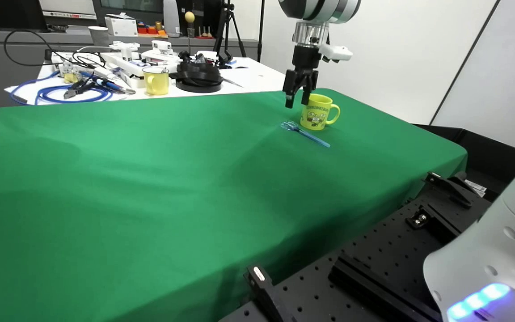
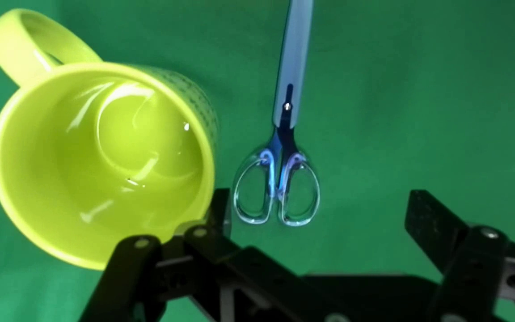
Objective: Place the pair of scissors inside the yellow mug
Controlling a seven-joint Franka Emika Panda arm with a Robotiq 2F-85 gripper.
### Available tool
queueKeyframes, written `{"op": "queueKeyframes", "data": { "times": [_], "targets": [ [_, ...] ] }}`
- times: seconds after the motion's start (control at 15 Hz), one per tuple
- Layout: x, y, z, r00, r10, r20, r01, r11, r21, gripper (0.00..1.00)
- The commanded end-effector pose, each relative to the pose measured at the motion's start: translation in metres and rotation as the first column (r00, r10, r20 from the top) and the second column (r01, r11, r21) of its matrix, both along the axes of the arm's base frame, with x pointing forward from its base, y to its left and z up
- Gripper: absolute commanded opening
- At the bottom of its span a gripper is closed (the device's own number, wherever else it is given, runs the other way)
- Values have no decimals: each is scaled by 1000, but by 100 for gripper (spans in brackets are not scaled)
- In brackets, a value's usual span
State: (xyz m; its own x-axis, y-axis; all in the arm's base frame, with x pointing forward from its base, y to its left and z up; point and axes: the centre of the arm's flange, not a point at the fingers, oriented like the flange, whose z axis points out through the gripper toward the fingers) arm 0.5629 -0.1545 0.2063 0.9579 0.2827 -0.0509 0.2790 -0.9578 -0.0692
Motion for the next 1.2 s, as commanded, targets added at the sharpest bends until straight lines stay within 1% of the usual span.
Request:
{"op": "queueKeyframes", "data": {
  "times": [0.0, 0.47, 0.73, 1.13],
  "targets": [
    [-11, 0, -15, 1000, -23, 3, 23, 1000, 9, 100],
    [-21, -1, -23, 999, -34, -28, 34, 999, 12, 100],
    [-25, 13, -21, 999, -3, -35, 4, 1000, 5, 100],
    [-20, 38, -6, 999, 44, -24, -44, 999, -8, 100]
  ]
}}
